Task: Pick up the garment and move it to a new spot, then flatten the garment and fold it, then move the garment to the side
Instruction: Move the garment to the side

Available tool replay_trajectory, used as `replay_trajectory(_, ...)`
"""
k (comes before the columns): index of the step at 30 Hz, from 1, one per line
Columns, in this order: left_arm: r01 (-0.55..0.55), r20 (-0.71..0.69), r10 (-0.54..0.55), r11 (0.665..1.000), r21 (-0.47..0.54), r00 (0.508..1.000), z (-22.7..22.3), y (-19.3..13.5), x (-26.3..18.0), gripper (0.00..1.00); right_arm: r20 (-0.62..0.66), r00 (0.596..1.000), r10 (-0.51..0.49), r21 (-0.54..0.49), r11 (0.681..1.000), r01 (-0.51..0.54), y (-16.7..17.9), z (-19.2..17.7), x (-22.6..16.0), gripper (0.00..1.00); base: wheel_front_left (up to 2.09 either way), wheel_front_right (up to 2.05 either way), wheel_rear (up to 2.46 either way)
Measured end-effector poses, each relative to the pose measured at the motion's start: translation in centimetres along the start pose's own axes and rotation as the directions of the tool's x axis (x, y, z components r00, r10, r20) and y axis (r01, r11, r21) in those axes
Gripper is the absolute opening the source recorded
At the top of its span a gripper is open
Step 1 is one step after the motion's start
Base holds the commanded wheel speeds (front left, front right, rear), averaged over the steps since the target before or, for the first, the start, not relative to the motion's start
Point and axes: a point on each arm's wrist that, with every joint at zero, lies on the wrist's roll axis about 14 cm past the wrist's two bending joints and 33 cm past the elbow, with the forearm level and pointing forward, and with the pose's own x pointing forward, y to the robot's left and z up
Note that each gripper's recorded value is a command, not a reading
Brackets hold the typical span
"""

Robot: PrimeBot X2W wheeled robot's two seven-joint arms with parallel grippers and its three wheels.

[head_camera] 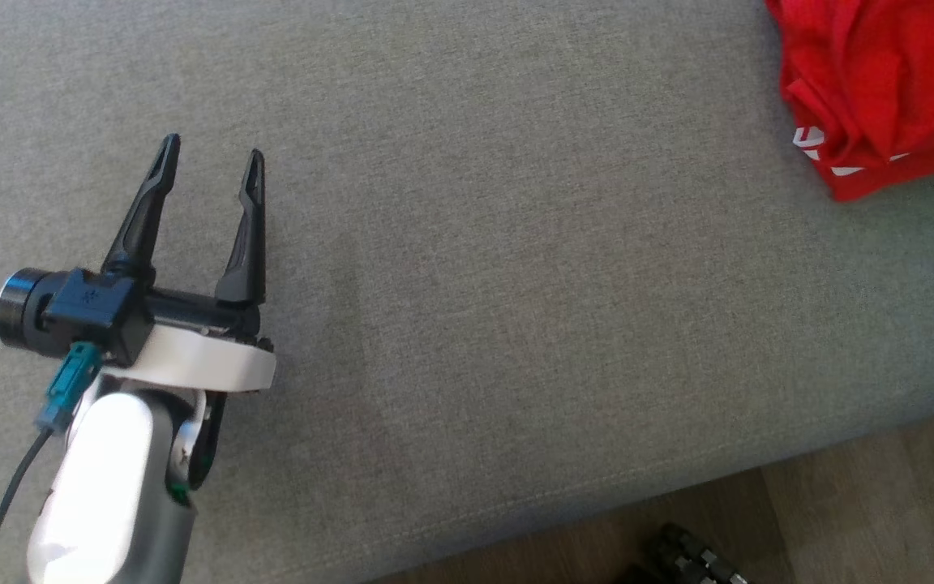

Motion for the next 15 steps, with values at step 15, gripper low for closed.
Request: replay_trajectory(15,0.005,0.017,-0.006,1.0,0.022,1.0,1.1,-0.3,-0.1,1.0,0.13,0.989,-0.076,0.277,0.96,0.037,3.2,0.0,-4.3,1.0,0.0,0.0,0.0)
